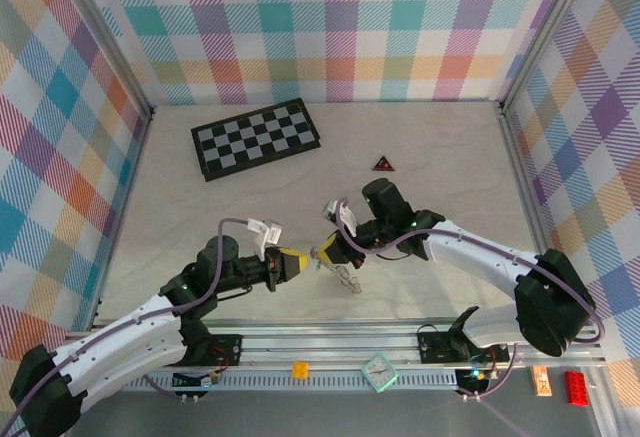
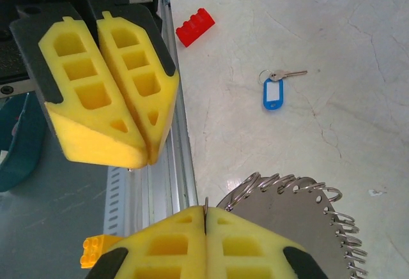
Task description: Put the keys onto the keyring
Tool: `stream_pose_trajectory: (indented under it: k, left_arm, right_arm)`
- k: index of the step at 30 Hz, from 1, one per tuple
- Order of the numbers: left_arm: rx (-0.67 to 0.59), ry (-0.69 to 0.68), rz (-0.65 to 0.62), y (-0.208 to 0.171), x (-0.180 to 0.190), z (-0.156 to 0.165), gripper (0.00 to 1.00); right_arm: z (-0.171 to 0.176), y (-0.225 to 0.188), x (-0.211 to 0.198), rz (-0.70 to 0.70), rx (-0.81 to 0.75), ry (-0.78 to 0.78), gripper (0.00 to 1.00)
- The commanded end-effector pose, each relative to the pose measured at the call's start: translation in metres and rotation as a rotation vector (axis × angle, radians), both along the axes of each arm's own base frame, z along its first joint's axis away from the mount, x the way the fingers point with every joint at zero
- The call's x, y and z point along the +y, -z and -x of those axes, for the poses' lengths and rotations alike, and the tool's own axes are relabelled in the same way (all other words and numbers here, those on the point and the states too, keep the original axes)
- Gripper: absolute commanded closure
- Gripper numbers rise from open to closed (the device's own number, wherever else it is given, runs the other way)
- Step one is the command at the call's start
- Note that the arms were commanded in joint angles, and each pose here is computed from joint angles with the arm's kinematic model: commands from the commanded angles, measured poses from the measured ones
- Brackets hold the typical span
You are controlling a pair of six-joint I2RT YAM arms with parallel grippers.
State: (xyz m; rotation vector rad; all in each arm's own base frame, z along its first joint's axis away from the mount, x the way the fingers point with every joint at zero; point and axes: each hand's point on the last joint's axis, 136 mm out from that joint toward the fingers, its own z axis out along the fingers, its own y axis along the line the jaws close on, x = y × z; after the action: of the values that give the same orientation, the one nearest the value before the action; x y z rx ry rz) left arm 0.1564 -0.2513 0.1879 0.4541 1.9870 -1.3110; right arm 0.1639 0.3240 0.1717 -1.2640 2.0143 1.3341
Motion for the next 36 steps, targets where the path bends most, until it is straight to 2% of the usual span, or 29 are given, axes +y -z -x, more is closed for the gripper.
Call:
stream_pose_trajectory:
  k: [1, 6, 16, 28, 36]
  left_arm:
    - [0.136, -0.049, 0.103, -0.002, -0.001, -0.001, 0.89]
    - [0.203, -0.016, 0.126, -0.001, -0.012, 0.002, 0.87]
    - [0.216, 0.043, 0.149, 0.000, -0.027, 0.003, 0.89]
    - [0.194, -0.014, 0.151, 0.002, -0.021, -0.004, 0.87]
    - [0.088, -0.112, 0.053, 0.005, 0.008, -0.006, 0.77]
  right_arm:
    - [-0.004, -0.014, 0.006, -0.039, 0.036, 0.006, 1.00]
    - [-0.005, -0.014, 0.009, -0.032, 0.076, 0.019, 1.00]
    - [-0.007, -0.020, 0.012, -0.043, 0.089, 0.023, 1.00]
    - [-0.008, -0.023, 0.013, -0.057, 0.096, 0.019, 1.00]
    - [-0.008, -0.018, 0.013, -0.048, 0.091, 0.015, 1.00]
